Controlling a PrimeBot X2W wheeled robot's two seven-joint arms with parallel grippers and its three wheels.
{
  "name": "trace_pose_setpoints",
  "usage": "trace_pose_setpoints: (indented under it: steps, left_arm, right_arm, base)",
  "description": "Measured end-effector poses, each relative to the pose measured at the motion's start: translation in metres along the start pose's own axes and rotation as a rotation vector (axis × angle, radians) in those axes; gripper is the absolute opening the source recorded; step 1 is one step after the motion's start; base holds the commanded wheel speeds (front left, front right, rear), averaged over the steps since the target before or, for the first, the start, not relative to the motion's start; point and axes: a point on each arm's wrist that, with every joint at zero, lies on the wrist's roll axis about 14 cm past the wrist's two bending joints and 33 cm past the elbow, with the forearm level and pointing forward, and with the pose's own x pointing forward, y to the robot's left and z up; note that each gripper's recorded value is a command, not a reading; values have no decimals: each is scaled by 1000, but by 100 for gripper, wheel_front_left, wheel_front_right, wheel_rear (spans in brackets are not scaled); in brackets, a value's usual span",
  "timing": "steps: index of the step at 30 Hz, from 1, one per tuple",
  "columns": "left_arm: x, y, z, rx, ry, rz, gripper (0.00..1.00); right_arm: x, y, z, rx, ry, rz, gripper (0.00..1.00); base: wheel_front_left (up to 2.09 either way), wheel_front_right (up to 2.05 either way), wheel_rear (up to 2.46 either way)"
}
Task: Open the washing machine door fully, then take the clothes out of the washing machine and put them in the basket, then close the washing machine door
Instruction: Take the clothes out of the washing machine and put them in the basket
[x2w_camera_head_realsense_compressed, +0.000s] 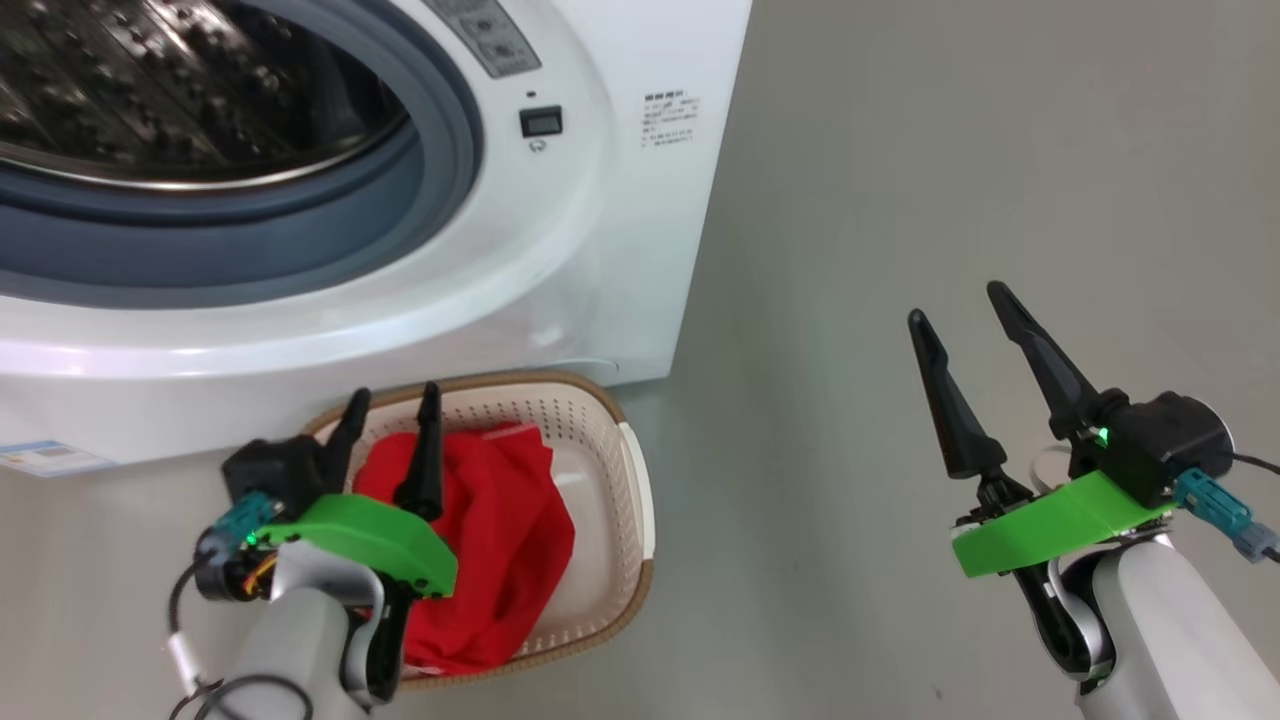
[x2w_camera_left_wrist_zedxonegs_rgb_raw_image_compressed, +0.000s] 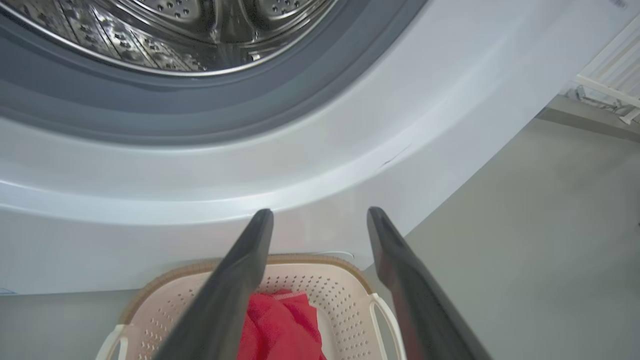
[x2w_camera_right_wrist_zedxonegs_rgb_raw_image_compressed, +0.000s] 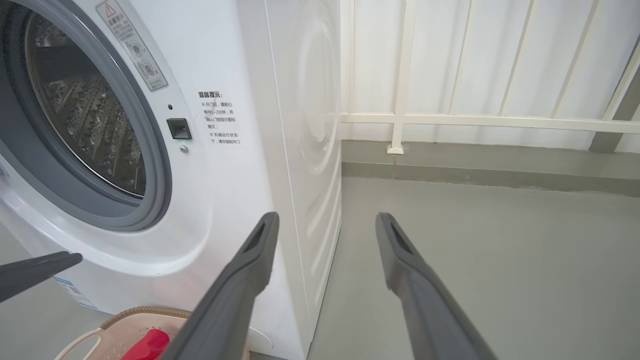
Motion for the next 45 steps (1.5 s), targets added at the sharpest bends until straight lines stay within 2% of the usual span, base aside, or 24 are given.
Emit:
trace_pose_setpoints:
  steps: [8,11,19,37,45]
  left_arm:
    - [-37,13,81,25,-279,42,100]
    - [-52,21,99,52,-341,71,100]
    - [-83,42,99,91,-356,142,100]
    - [-146,46,107,129,-417,171,100]
    - [-153,39,112,136,-439,151,100]
  right_arm:
    - [-6,7,16,-5,-42,3,100]
    - [-7,10,24,-4,-60,7,100]
    - [-15,12,39,-8,-98,2,100]
    - [-64,8,59,-14,-153,-47,100]
    - [-77,5,70,-20,-185,-60,100]
  base:
    - [0,0,0]
    - [0,0,0]
    - [0,0,0]
    - [0,0,0]
    - [0,0,0]
